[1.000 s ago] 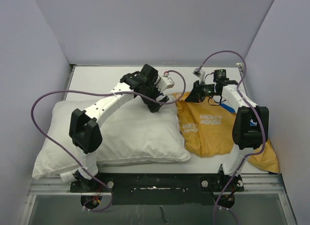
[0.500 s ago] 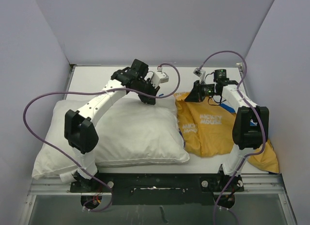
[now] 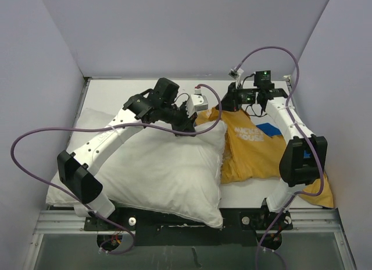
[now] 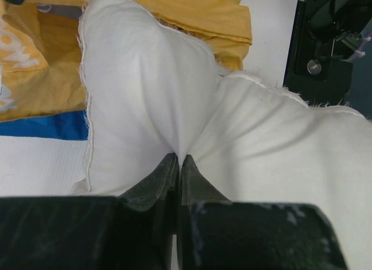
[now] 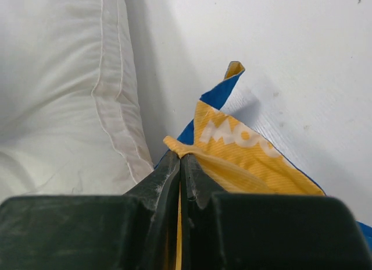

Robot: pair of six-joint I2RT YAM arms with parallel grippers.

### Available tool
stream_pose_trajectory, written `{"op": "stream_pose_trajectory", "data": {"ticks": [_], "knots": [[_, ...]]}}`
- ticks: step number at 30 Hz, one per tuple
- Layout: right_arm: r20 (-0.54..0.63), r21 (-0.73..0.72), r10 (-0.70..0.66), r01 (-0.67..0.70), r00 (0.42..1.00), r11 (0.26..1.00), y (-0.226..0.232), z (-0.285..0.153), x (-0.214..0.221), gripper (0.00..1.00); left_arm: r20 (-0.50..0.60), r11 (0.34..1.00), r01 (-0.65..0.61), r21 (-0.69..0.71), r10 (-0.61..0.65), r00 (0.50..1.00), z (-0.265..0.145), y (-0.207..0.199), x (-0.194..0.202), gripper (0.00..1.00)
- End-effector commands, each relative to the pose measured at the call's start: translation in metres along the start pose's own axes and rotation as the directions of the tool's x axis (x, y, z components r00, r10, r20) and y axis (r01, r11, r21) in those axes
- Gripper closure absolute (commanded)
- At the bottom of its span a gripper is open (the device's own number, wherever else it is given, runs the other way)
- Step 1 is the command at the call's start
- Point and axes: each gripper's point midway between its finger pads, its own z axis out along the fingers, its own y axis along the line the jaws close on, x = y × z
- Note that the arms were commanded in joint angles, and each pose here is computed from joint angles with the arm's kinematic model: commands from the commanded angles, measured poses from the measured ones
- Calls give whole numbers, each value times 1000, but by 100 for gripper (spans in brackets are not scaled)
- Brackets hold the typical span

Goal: Put the pillow into the pillowcase
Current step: Stuff the pillow into the pillowcase.

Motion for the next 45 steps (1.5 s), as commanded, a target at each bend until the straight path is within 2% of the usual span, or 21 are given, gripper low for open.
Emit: {"op": "stream_pose_trajectory", "data": {"ticks": [1,4,9,14,17,19,21,22,24,25,26,28,31,34,36,38,39,40,41,43,45], "knots": [[76,8,-117,117,990,993,25,-17,-48,100,89,996,-86,-4,86,992,-11,-1,-29,100],[80,4,-153,154,985,988,36,-22,-57,100,42,996,-67,-64,70,997,-12,23,-22,100],[55,-1,-201,201,978,980,51,-20,-57,100,25,994,-46,-95,49,998,-12,46,-26,100],[45,-52,-227,229,973,972,75,-12,-58,100,78,992,-80,-97,88,993,-2,52,-53,100],[46,-68,-255,258,966,964,93,-12,-64,100,163,971,-121,-206,156,974,-2,61,-87,100],[64,-62,-271,275,960,959,102,-18,-72,100,225,921,-159,-356,249,942,-8,71,-112,100],[69,-42,-285,288,956,957,104,-23,-75,100,320,842,-180,-509,379,868,-19,72,-139,100],[70,-32,-281,283,957,958,105,-24,-73,100,363,787,-178,-590,456,813,-25,73,-147,100],[47,-3,-258,259,965,966,95,-21,-62,100,431,656,-179,-733,652,624,-41,61,-163,100],[30,13,-242,242,970,970,87,-17,-56,100,430,594,-155,-790,716,549,-45,61,-165,100],[10,28,-223,223,975,974,79,-14,-49,100,415,547,-130,-827,751,514,-47,65,-168,100],[-25,53,-190,191,982,980,63,-9,-36,100,397,511,-97,-854,761,513,-40,82,-172,100],[-62,109,-150,156,987,982,38,-9,-26,100,420,479,-16,-877,784,458,-41,102,-185,100],[-64,157,-107,116,992,981,13,-18,-26,100,493,527,56,-848,745,450,-41,124,-192,100],[-54,180,-85,93,995,979,-2,-27,-27,98,511,536,90,-840,723,464,-38,143,-191,100],[-45,187,-84,91,995,978,-8,-35,-28,87,536,559,131,-819,663,523,-28,174,-183,100],[-40,190,-93,99,995,977,-9,-40,-31,80,550,588,149,-795,596,585,-13,194,-168,83],[-32,191,-102,106,994,976,-8,-47,-34,72,575,610,182,-771,545,610,-11,208,-161,62],[-18,193,-115,117,993,974,-5,-55,-38,63,582,637,199,-745,475,660,-5,218,-148,44],[12,208,-153,147,988,967,2,-77,-44,47,602,679,224,-699,391,696,-10,218,-136,6],[58,227,-191,173,980,958,10,-101,-45,35,623,704,262,-660,319,714,-25,207,-124,2]]}}
